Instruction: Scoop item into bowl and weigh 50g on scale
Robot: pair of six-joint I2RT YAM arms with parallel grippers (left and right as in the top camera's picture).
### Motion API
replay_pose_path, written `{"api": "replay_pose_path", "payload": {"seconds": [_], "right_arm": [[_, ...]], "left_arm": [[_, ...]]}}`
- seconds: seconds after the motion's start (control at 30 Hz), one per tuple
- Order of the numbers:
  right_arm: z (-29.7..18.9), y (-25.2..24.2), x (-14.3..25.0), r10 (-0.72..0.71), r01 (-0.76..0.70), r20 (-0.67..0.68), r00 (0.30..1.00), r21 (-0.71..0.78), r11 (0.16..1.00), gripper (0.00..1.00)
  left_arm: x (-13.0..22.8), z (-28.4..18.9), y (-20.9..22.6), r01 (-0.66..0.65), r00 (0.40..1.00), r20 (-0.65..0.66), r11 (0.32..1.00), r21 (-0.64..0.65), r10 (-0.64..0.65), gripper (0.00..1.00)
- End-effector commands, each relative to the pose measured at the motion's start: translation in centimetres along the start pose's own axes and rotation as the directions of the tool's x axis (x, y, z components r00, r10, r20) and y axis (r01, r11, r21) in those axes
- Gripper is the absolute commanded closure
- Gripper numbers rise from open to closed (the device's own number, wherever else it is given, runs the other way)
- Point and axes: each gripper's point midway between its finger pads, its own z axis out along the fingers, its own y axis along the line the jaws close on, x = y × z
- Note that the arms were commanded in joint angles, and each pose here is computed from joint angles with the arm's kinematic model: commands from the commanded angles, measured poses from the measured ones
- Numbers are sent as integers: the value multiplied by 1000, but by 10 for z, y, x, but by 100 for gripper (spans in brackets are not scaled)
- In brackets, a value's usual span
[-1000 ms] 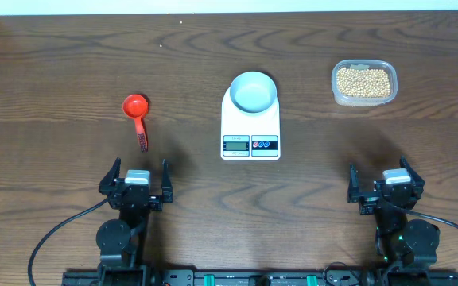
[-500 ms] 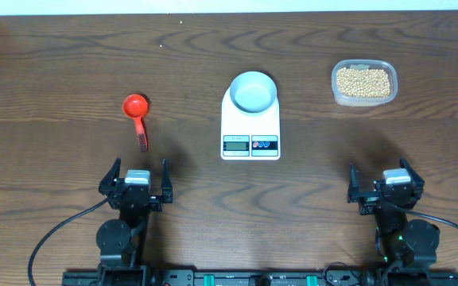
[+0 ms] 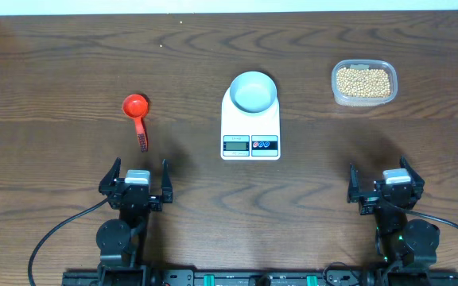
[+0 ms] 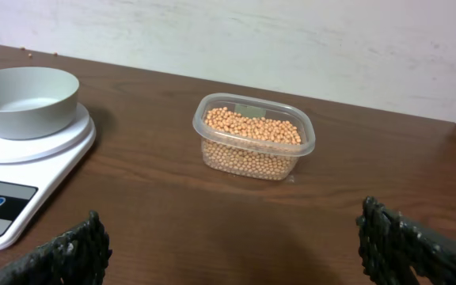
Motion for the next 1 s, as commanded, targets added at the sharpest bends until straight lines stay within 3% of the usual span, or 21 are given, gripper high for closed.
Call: {"api": "replay_pose_path", "payload": {"seconds": [0.0,0.47,0.7,0.97], "right_arm": [[0,1,1,-9,9,3,1000,-1,1000,1],[0,1,1,-9,9,3,1000,-1,1000,1],[0,1,1,-9,9,3,1000,-1,1000,1],[0,1,1,-9,9,3,1000,-1,1000,1]], "left_arm": [[16,1,-1,24,998,-54,1000,4,-23,2],[5,2,2,100,991,-93,995,-10,-101,2],[-30,17,8,125,977,-174,992,-9,-125,2],[-65,60,12,164,908,-390,986,0,-151,2]]}}
